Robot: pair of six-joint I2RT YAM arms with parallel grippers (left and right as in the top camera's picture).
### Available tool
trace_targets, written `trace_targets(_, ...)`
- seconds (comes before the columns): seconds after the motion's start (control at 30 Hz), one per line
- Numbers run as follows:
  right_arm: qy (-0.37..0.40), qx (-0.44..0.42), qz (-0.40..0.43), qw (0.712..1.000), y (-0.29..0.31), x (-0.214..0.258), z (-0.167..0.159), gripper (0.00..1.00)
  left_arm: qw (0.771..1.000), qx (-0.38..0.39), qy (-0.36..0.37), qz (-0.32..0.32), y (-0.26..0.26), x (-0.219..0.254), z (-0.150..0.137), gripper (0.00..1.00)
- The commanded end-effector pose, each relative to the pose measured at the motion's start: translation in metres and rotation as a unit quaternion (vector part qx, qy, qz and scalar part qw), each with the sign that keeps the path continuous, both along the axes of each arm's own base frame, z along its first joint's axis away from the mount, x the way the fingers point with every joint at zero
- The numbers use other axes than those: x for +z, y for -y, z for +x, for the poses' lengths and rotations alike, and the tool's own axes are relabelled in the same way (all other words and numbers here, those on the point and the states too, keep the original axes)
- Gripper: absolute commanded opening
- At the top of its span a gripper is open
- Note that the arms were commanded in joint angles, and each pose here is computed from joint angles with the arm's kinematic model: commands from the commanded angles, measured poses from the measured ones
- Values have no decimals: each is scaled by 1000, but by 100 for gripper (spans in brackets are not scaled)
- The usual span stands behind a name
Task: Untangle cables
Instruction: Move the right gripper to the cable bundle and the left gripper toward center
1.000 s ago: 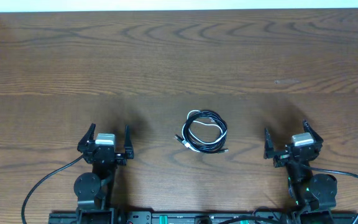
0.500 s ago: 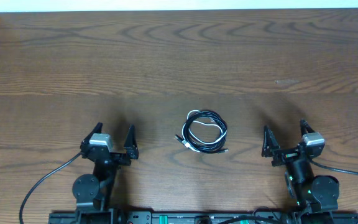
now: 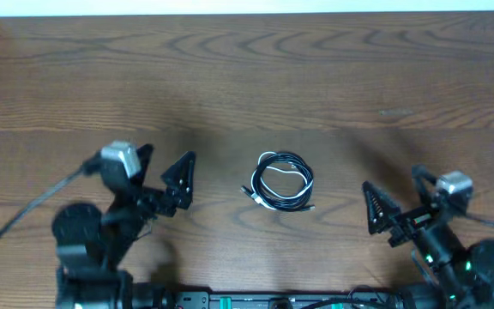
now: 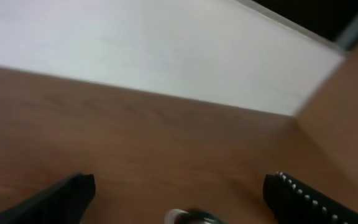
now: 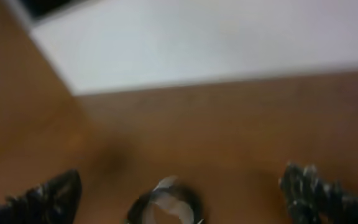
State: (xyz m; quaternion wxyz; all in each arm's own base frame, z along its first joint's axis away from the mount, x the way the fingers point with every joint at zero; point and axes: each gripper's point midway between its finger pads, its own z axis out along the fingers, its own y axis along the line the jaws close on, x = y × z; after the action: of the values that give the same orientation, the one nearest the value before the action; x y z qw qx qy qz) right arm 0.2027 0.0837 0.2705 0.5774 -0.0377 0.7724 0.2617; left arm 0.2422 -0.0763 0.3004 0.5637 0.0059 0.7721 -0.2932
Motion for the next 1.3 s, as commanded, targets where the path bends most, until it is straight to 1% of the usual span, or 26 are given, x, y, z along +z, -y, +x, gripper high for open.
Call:
trace_targets(0.0,-88,98,26,991,-31,2,-16,99,991,-117,-38,-54,35,21,-11,92)
trace_targets(0.07,-160,119,31,979,-37,-8,-23,99,984,-158,-43,-64,46,26,-15,92)
trace_targets(0.13,-222,128,33,966,-41,-19,-27,99,982,-167,-49,-72,49,26,-15,92)
trace_targets(0.2,-254,128,38,958,-42,-27,-22,99,979,-183,-52,-76,52,25,-19,92)
trace_targets(0.3,-293,161,55,941,-53,-38,-24,99,968,-244,-24,-56,64,29,-34,92)
trace_targets(0.37,-307,166,50,936,-54,-46,-19,99,966,-250,-30,-56,65,26,-37,92)
trace_targets(0.47,-321,189,23,928,-59,-59,-16,99,968,-232,-69,-62,62,12,-35,92)
trace_targets(0.53,-329,214,-2,920,-66,-69,-18,99,972,-193,-121,-54,53,-12,-31,92)
trace_targets(0.6,-340,227,-31,912,-72,-80,-18,99,974,-155,-165,-12,41,-42,-30,92)
trace_targets(0.63,-347,227,-57,908,-74,-90,-17,99,972,-128,-197,20,31,-61,-29,92)
trace_targets(0.7,-360,211,-109,902,-72,-108,-13,99,963,-85,-250,61,15,-89,-32,92)
trace_targets(0.73,-364,202,-141,898,-71,-118,-10,99,956,-73,-275,76,10,-100,-35,92)
trace_targets(0.77,-362,193,-179,894,-73,-129,-4,99,950,-81,-288,85,12,-106,-38,92)
trace_targets(0.8,-355,190,-200,893,-77,-135,1,99,948,-89,-292,88,15,-108,-39,92)
trace_targets(0.93,-306,214,-234,898,-114,-147,25,99,947,-116,-284,97,27,-107,-42,92)
trace_targets(1.0,-276,217,-243,904,-133,-152,40,86,945,-128,-282,102,32,-107,-44,92)
trace_targets(1.03,-263,213,-249,907,-141,-156,49,83,945,-133,-281,105,34,-107,-45,92)
trace_targets(1.1,-243,204,-257,913,-153,-165,64,82,942,-146,-281,108,39,-107,-49,92)
trace_targets(1.2,-229,186,-264,918,-162,-181,85,86,936,-165,-289,114,46,-110,-57,92)
trace_targets(1.27,-228,176,-269,919,-165,-194,95,86,930,-177,-299,119,49,-113,-65,92)
